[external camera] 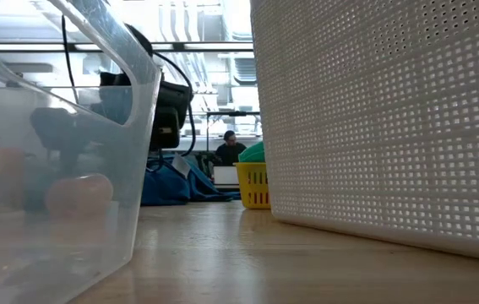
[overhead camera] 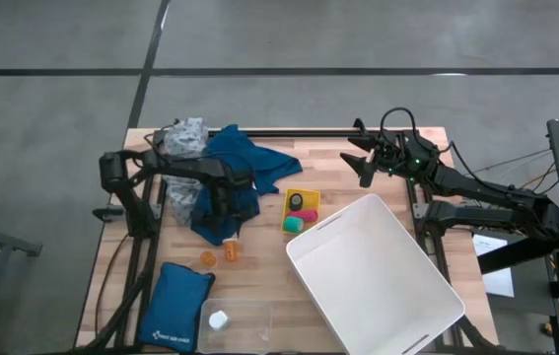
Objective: Pick & place medical supplies in basket/bin
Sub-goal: Put the right orange pill bottle into the transparent bin
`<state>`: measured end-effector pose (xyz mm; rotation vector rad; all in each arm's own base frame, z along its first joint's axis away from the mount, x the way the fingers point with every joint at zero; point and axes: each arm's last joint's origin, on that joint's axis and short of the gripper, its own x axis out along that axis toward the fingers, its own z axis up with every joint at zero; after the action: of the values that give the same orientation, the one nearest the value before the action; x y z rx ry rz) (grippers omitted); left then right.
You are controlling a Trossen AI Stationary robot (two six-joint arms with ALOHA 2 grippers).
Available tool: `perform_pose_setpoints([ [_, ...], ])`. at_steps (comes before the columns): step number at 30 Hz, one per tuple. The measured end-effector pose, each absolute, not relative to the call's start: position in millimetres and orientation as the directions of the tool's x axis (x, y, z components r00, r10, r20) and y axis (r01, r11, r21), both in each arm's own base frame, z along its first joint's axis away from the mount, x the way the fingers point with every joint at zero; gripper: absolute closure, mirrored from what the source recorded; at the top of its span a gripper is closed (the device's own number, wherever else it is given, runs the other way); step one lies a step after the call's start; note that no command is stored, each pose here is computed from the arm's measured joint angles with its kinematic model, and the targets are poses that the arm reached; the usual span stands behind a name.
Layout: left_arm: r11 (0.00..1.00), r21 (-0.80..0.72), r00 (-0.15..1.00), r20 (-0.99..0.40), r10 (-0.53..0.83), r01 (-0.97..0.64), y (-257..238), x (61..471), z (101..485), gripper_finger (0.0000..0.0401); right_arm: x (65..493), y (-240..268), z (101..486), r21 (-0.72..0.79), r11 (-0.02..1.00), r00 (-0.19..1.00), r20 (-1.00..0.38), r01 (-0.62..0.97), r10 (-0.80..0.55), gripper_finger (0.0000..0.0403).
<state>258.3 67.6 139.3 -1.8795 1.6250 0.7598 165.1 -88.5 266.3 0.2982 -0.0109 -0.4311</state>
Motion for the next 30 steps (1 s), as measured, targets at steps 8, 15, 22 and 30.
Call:
perform_pose_setpoints([
  [8,-0.146,0.029,0.073,-0.758,-0.649,-0.989,57.3,261.6,137.7,0.0084,165.1,-88.5,266.2,0.287,0.866,0.909,-0.053,0.410,-0.413,0.0078],
  [15,-0.159,0.027,0.078,-0.787,-0.612,-0.987,56.0,264.6,136.6,0.0085,165.0,-88.6,266.3,0.287,0.866,0.909,-0.052,0.410,-0.413,0.0078],
  [22,-0.155,0.043,0.062,-0.788,-0.613,-0.987,51.9,268.6,128.8,0.0085,165.1,-88.5,266.3,0.287,0.866,0.909,-0.052,0.410,-0.413,0.0078],
  [30,-0.134,0.036,0.057,-0.773,-0.632,-0.990,51.7,273.3,116.0,0.0086,165.0,-88.5,266.3,0.287,0.866,0.909,-0.052,0.410,-0.413,0.0078],
])
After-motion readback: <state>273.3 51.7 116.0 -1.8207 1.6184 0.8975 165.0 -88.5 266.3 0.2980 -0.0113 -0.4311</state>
